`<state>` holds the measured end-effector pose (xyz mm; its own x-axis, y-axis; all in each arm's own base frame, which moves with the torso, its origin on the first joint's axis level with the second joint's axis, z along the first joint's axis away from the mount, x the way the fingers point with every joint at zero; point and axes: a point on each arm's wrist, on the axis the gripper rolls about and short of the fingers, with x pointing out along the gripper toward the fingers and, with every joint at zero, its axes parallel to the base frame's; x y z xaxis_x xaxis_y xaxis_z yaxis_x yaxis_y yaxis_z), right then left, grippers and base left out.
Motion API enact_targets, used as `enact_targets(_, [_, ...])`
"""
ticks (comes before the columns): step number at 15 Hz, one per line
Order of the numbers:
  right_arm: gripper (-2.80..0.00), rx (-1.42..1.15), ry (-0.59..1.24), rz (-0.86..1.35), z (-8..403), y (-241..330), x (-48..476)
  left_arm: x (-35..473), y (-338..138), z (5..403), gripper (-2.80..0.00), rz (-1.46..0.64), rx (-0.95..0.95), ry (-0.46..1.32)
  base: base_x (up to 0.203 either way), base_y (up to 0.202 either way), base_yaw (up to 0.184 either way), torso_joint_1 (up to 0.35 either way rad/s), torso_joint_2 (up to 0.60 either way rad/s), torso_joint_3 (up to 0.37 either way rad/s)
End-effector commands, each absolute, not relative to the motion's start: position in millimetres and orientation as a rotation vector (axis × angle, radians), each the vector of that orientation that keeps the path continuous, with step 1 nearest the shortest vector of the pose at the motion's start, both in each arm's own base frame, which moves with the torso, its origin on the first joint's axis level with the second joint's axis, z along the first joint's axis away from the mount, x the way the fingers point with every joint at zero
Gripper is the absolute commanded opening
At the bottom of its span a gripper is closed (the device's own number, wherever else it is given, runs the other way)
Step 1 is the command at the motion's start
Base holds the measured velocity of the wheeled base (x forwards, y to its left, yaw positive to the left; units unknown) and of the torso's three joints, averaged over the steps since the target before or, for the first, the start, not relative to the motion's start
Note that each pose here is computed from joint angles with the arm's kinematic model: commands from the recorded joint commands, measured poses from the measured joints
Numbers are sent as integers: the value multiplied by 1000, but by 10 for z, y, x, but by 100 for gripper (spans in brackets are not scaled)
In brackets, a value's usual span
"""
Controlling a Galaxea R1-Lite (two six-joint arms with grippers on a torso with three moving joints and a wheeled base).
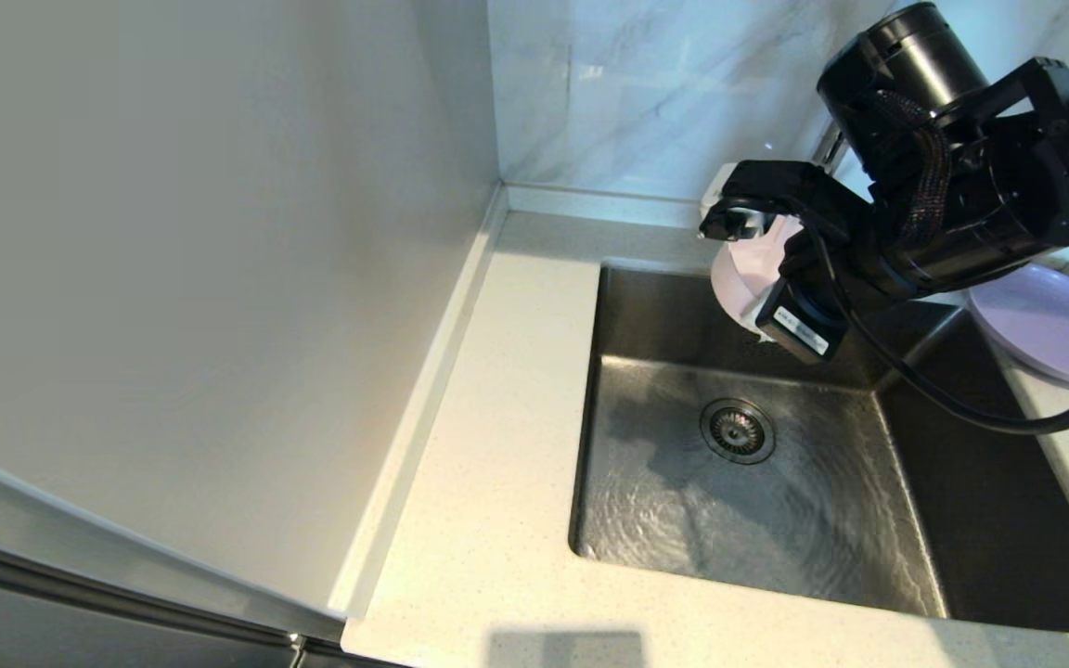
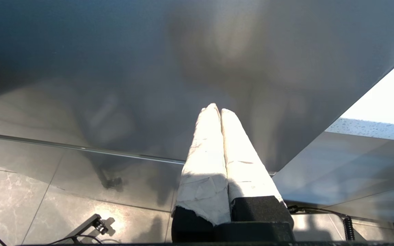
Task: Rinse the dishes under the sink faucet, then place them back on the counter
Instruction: Rinse the bowl
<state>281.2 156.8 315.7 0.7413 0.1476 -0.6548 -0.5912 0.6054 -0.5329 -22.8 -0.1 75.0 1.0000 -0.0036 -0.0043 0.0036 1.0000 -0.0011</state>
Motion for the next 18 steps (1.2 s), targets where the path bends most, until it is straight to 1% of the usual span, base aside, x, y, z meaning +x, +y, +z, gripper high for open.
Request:
enact_targets(1, [-280, -817, 607, 451, 3165, 1539, 2810, -228, -1, 750, -280, -3, -2, 5, 0, 0, 0, 0, 0, 0])
enact_targets(7, [-280, -805, 613, 405, 3195, 1421, 2840, -228, -1, 750, -280, -3, -2, 5, 0, 0, 0, 0, 0, 0])
enact_targets(12, [-280, -764, 631, 330, 3252, 1153, 2855, -228, -1, 750, -280, -3, -2, 5, 0, 0, 0, 0, 0, 0])
enact_targets(15, [-280, -678, 633, 278, 3332, 994, 2705, -228, -1, 750, -280, -3, -2, 5, 0, 0, 0, 0, 0, 0])
enact_targets(18, [-280, -620, 676, 268, 3294, 729, 2546, -228, -1, 750, -280, -3, -2, 5, 0, 0, 0, 0, 0, 0])
